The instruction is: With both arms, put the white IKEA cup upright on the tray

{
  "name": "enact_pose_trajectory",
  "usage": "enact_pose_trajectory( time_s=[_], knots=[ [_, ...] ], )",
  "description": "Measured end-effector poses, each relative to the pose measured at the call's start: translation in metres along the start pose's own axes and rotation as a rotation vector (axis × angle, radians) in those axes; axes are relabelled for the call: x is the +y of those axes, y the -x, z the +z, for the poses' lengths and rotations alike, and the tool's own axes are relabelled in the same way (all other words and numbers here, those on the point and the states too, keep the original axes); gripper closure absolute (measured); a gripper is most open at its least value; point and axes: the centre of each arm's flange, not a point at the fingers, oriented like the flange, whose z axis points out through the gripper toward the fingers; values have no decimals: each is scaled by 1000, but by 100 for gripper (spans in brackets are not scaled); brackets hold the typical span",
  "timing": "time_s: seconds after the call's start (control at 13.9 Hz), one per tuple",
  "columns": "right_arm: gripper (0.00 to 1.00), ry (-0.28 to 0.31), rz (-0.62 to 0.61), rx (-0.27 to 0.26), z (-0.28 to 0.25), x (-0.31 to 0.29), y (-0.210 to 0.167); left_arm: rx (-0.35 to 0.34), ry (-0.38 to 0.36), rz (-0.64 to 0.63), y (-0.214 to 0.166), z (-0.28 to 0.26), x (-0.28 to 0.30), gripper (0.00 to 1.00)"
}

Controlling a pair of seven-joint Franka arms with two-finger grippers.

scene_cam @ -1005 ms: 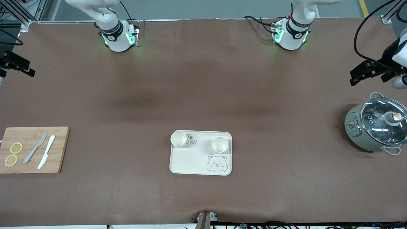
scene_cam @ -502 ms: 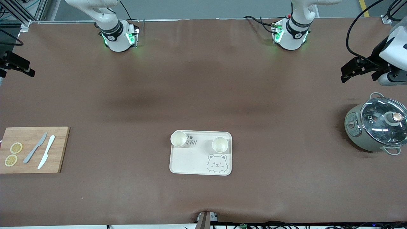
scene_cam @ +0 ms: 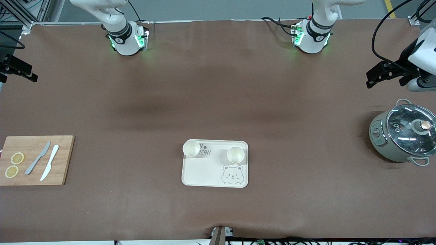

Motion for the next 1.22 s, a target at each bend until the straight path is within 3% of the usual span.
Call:
enact_pose_trajectory(
  time_s=[1.22],
  knots=[
    [0, 0, 0, -4, 1, 0, 0, -16, -2, 39, -3, 8, 0, 0]
  ],
)
